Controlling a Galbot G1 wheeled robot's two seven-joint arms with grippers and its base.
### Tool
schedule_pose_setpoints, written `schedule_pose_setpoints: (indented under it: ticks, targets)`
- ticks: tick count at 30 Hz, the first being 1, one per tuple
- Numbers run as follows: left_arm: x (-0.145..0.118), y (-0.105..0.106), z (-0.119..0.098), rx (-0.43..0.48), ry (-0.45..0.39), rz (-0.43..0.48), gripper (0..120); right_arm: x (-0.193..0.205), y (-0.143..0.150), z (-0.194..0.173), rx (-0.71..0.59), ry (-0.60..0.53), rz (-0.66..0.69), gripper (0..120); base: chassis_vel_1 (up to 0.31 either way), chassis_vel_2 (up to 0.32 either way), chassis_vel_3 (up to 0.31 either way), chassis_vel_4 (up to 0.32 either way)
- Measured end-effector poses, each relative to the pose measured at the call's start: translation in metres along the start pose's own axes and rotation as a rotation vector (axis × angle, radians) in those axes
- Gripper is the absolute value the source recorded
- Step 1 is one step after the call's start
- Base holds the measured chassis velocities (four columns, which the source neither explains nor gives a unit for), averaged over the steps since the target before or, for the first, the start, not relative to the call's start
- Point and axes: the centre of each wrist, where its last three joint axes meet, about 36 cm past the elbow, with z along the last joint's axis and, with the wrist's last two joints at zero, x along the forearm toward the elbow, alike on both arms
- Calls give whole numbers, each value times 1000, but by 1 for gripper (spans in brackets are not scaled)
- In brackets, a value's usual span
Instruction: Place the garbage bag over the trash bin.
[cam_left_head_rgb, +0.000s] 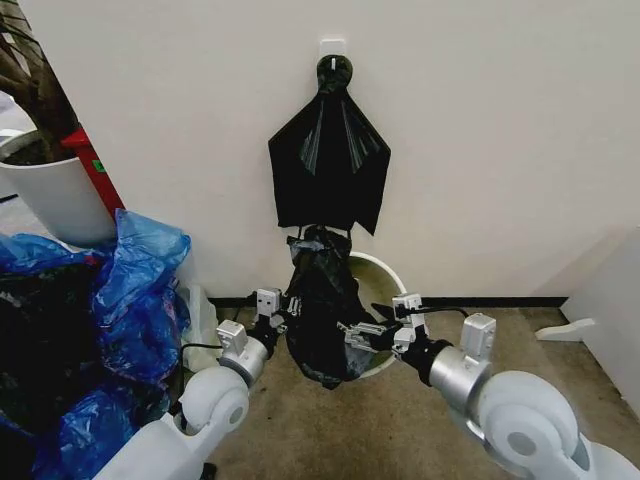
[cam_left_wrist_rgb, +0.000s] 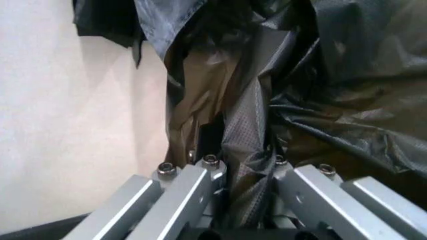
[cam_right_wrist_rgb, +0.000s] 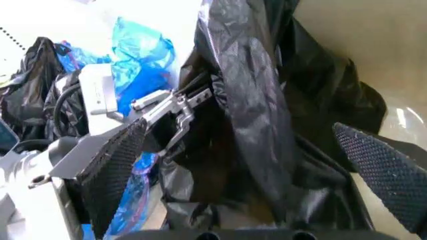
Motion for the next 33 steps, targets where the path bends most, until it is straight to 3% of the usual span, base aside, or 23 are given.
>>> schedule_pose_setpoints:
  ticks: [8,11,25,33]
  targets:
    - [9,-5,1,-4,6,22,3,-21,-2,8,32,8,39,100,0,0,0,0]
    - [12,-5,0,-6,6,29,3,-25,-2,13,38,20,55,95,0,0,0,0]
    - [23,-6,-2,-22,8,44,3,-25,4,23,45,14,88,39,0,0,0,0]
    - [25,-6,-5,-23,4,42,3,-21,6,28,78,6,124,14,0,0,0,0]
